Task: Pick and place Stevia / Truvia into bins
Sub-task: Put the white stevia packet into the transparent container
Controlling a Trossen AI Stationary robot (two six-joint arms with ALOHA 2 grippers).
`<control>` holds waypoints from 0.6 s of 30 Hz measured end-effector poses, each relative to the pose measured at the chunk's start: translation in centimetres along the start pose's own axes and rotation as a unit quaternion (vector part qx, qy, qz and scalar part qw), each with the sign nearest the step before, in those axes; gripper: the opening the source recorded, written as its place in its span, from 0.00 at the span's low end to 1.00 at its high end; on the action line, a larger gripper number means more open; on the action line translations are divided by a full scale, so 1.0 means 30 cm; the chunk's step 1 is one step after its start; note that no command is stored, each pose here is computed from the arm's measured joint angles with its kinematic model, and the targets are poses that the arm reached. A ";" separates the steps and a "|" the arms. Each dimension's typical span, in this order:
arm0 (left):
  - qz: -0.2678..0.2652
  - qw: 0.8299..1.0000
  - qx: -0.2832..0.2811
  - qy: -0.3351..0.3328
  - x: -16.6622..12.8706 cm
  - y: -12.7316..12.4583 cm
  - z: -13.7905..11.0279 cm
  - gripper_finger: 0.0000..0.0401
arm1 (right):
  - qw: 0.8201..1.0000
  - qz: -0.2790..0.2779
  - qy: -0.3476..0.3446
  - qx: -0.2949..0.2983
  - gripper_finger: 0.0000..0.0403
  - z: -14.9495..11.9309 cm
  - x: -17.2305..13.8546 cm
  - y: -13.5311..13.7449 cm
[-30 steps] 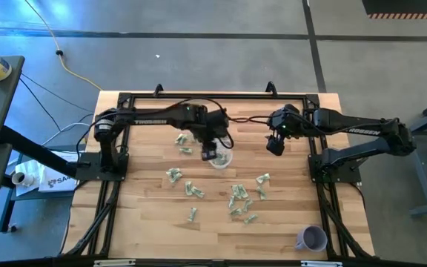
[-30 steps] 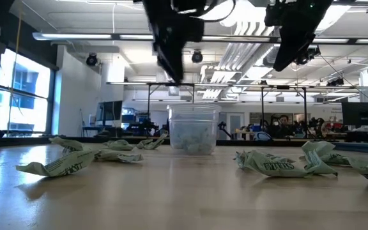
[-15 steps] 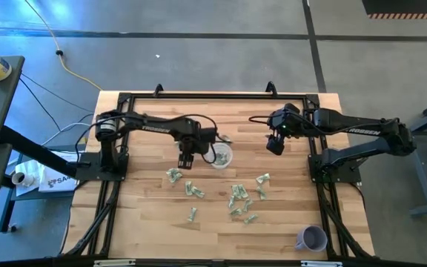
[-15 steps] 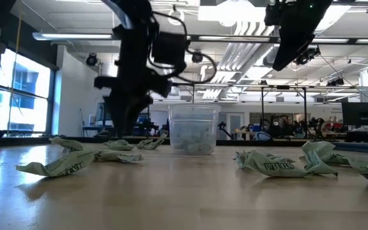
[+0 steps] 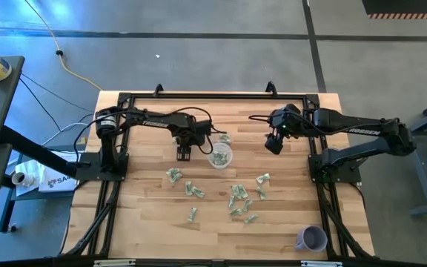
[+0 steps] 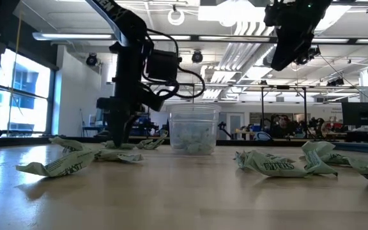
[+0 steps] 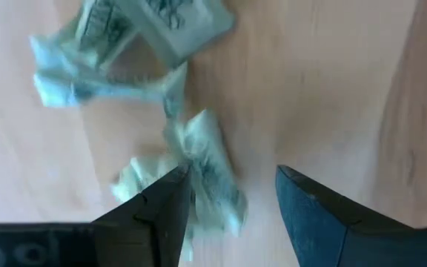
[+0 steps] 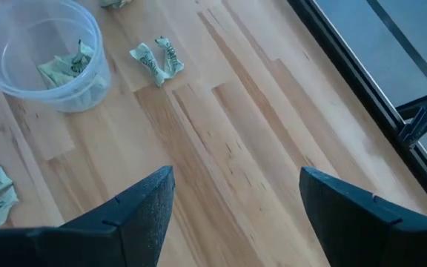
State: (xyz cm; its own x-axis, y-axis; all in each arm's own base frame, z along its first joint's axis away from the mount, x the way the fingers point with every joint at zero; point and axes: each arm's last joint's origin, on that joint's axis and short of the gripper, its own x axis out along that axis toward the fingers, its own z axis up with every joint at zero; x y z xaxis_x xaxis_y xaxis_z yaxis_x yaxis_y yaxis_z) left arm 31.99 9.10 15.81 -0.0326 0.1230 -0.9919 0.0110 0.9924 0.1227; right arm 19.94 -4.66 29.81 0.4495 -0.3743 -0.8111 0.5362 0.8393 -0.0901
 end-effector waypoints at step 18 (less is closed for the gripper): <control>-0.066 0.995 -0.043 -0.065 -0.023 0.106 0.013 0.57 | 1.000 -0.016 -0.003 0.003 0.70 0.000 0.000 -0.003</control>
State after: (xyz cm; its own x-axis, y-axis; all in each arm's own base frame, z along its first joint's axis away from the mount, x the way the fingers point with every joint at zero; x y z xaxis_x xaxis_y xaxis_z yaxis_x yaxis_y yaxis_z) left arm 32.44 12.16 16.86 0.1024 -0.0041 -0.9947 -0.0696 0.9975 -0.0113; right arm 19.89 -4.75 29.82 0.4360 -0.4041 -0.8042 0.5547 0.8243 -0.1135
